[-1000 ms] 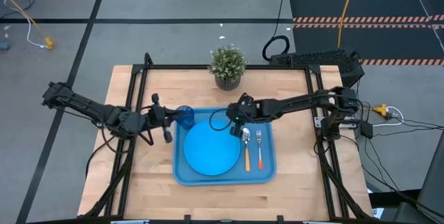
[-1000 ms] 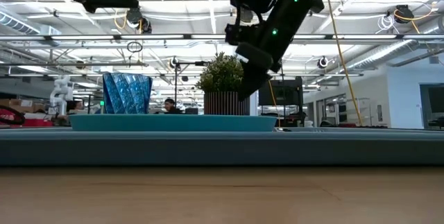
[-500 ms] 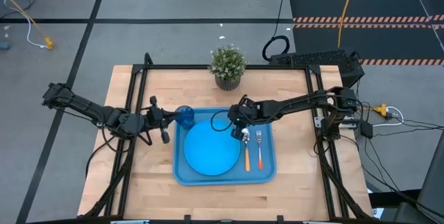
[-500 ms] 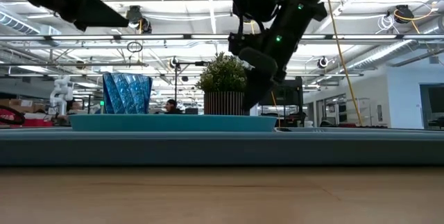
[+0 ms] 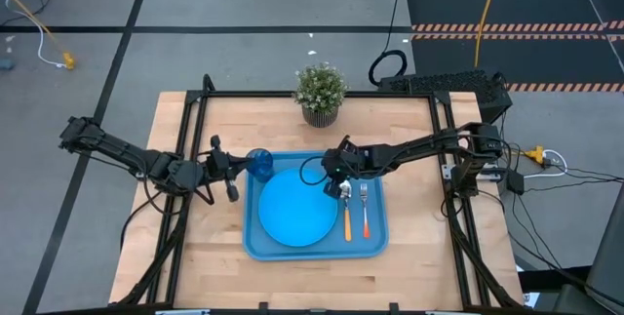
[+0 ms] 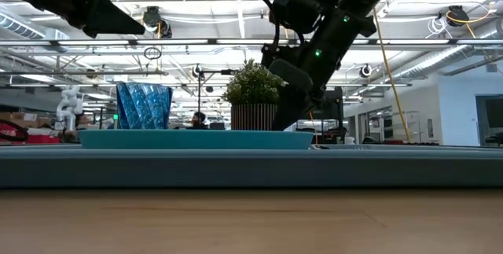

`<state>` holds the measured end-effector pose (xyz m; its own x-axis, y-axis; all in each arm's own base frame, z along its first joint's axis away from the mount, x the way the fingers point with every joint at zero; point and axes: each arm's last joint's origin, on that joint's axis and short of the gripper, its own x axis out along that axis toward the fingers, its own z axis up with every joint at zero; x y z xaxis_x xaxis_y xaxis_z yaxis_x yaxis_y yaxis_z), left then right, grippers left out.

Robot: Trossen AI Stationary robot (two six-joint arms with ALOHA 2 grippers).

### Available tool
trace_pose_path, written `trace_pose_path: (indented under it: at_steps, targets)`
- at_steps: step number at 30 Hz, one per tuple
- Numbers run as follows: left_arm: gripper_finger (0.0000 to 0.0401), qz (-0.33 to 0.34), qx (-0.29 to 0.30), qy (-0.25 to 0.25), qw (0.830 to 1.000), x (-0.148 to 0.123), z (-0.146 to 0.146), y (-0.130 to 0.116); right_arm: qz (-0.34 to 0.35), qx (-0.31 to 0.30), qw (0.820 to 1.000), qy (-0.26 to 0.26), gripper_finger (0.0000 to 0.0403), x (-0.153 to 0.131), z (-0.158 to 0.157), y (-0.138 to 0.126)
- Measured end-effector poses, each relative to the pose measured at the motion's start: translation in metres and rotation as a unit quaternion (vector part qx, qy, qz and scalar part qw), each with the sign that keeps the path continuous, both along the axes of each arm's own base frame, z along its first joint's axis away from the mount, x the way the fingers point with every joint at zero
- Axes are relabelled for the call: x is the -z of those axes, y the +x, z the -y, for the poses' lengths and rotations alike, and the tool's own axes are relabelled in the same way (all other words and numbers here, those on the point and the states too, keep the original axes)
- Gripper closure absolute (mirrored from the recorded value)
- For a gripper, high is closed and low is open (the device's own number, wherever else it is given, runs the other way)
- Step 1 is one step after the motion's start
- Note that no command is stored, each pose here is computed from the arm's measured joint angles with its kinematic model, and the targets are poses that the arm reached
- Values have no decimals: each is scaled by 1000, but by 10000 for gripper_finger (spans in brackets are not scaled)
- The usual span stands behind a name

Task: Pick and place plate/cup/fork/spoon on tray
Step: Adjust the blue plate on the blue tray

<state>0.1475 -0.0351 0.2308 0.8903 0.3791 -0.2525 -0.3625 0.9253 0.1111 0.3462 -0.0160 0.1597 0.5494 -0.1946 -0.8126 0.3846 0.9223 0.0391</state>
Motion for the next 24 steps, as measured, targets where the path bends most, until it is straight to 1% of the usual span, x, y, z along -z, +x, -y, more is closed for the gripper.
trace_pose_path:
  at_steps: [7,10,24]
  targets:
    - [394,-1,0,-1,1000,0,0,0,-3,-1,1000,17,403,5,-2,-3]
    - [396,-1,0,-1,1000,0,0,0,-3,-10,1000,27,403,5,-4,-3]
    - [393,-3,-2,-5,1000,1,0,0,-1,-16,999,35,403,5,-17,-3]
